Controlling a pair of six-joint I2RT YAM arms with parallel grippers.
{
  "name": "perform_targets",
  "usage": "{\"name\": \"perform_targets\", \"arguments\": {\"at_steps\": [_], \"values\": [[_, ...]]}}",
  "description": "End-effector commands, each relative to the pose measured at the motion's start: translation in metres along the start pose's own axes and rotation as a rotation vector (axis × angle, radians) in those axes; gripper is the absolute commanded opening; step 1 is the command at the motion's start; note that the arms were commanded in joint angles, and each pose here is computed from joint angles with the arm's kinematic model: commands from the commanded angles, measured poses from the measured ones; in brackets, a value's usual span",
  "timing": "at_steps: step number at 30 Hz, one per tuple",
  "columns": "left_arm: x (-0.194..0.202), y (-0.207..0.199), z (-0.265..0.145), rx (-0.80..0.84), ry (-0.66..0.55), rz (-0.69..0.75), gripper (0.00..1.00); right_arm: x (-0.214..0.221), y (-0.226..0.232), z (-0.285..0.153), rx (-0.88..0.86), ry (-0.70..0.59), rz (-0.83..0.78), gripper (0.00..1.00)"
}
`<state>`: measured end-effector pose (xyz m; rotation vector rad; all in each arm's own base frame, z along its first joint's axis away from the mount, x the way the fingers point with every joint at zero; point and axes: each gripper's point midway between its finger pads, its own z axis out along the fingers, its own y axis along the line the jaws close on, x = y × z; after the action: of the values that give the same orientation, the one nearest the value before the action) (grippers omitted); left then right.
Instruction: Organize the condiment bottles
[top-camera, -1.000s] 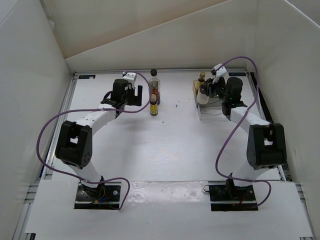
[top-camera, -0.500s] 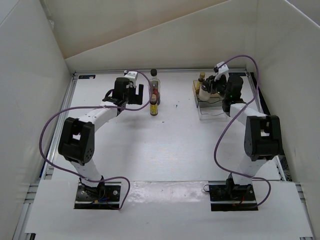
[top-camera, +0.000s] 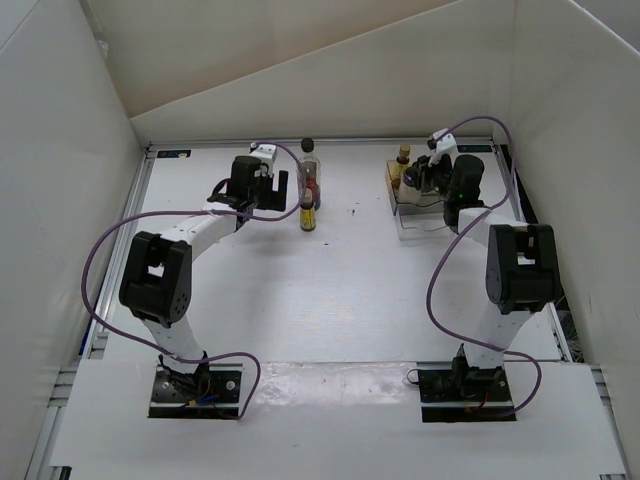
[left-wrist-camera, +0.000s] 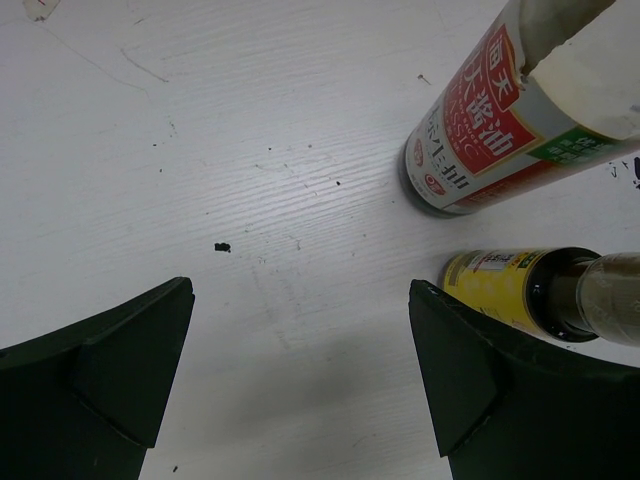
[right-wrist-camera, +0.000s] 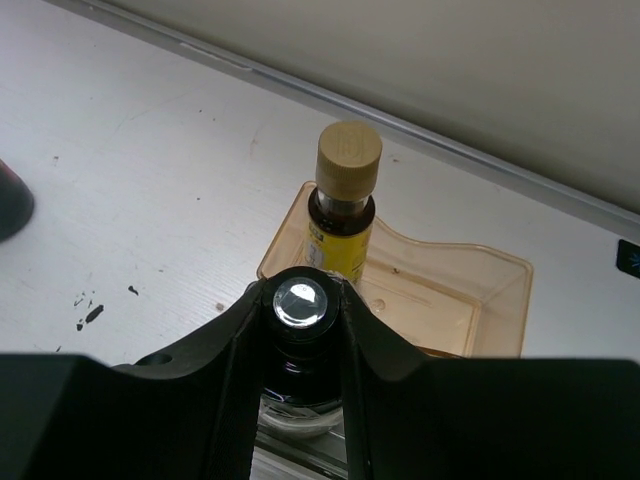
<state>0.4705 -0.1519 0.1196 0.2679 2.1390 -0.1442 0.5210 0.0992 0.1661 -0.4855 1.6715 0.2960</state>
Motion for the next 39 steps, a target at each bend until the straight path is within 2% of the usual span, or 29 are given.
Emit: {"name": "perform_targets", "arguments": {"at_steps": [1,15,16,18,19,21,25,32,39], "values": [[-0.022,-0.003,-0.003,0.007,-0.045,0.002,1.0,-0.034,-0.004,0.007,0.01,-0.139,-0.047,0.0],[-0.019,-0.002,-0.001,0.002,-0.036,0.01,1.0,-0.012,-0.002,0.011,-0.001,-0.105,-0.028,0.0],[-0.02,-0.002,0.0,0.001,-0.038,0.004,1.0,-0.015,-0.002,0.011,0.001,-0.111,-0.028,0.17],[-0.02,-0.002,0.0,0.001,-0.038,0.004,1.0,-0.015,-0.002,0.01,0.008,-0.108,-0.026,0.37],[-0.02,-0.002,0.0,0.0,-0.038,0.006,1.0,-0.015,-0.001,0.01,0.008,-0.108,-0.028,0.52],[-0.021,-0.002,-0.001,0.001,-0.041,0.006,1.0,-0.017,-0.001,0.01,0.012,-0.104,-0.026,0.61],[-0.02,-0.003,-0.003,0.003,-0.038,0.005,1.0,-0.021,0.001,0.01,0.013,-0.094,-0.041,0.69],[-0.022,-0.003,-0.01,0.007,-0.054,0.001,1.0,-0.037,0.004,-0.004,0.032,-0.101,-0.08,0.7],[-0.027,-0.002,-0.022,0.01,-0.083,-0.005,1.0,-0.083,0.02,-0.026,0.054,-0.156,-0.199,0.73]]}}
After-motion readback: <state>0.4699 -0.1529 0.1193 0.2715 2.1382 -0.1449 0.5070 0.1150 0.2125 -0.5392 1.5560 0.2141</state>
